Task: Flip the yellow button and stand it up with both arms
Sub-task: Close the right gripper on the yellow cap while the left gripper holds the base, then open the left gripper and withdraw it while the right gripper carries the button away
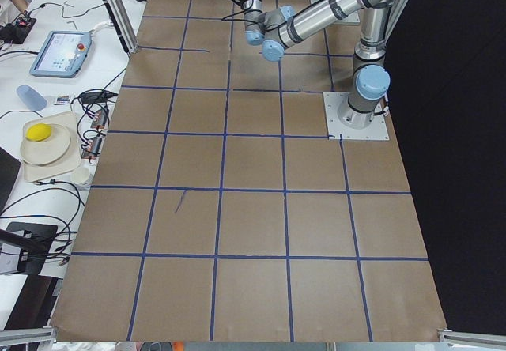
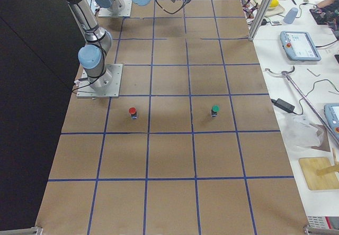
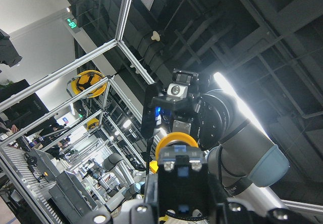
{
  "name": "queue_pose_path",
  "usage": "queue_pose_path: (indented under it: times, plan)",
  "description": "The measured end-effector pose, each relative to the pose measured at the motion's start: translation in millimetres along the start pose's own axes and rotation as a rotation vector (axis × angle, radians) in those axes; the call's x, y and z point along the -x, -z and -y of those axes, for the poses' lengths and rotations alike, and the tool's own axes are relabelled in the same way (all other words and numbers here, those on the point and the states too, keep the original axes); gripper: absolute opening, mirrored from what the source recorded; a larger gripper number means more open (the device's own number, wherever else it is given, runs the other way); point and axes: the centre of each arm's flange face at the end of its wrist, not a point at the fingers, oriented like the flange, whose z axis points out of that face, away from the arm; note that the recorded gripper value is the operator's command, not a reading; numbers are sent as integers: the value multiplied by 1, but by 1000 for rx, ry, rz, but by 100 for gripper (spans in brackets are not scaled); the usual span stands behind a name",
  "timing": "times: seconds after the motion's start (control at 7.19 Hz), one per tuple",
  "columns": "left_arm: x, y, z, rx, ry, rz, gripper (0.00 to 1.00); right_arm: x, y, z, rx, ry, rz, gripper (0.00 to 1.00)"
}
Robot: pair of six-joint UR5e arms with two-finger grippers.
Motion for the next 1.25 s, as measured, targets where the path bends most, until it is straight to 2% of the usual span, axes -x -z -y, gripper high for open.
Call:
queue_pose_path:
  times: [0.28, 0.42, 0.56, 0.7, 0.97, 1.11, 1.25]
  plan:
    - [0, 0, 1, 0, 0, 0, 5, -1, 3, -6, 1, -1, 5, 31]
    - [-1, 0, 1, 0, -1, 0, 5, -1, 2, -6, 2, -1, 6, 14]
    - [-1, 0, 0, 0, 0, 0, 21, -1, 2, -6, 2, 0, 7, 12]
    - [-2, 0, 0, 1, 0, 1, 99, -1, 3, -6, 2, 1, 8, 10]
    - [-3, 0, 1, 6, 22, -1, 100, 0, 4, -6, -1, 2, 10, 8]
    - [-6, -3, 4, 17, 65, -5, 100, 1, 5, -6, -5, 4, 11, 8]
    - [-11, -5, 8, 57, 104, 7, 100, 2, 9, -3, -19, 10, 10, 8]
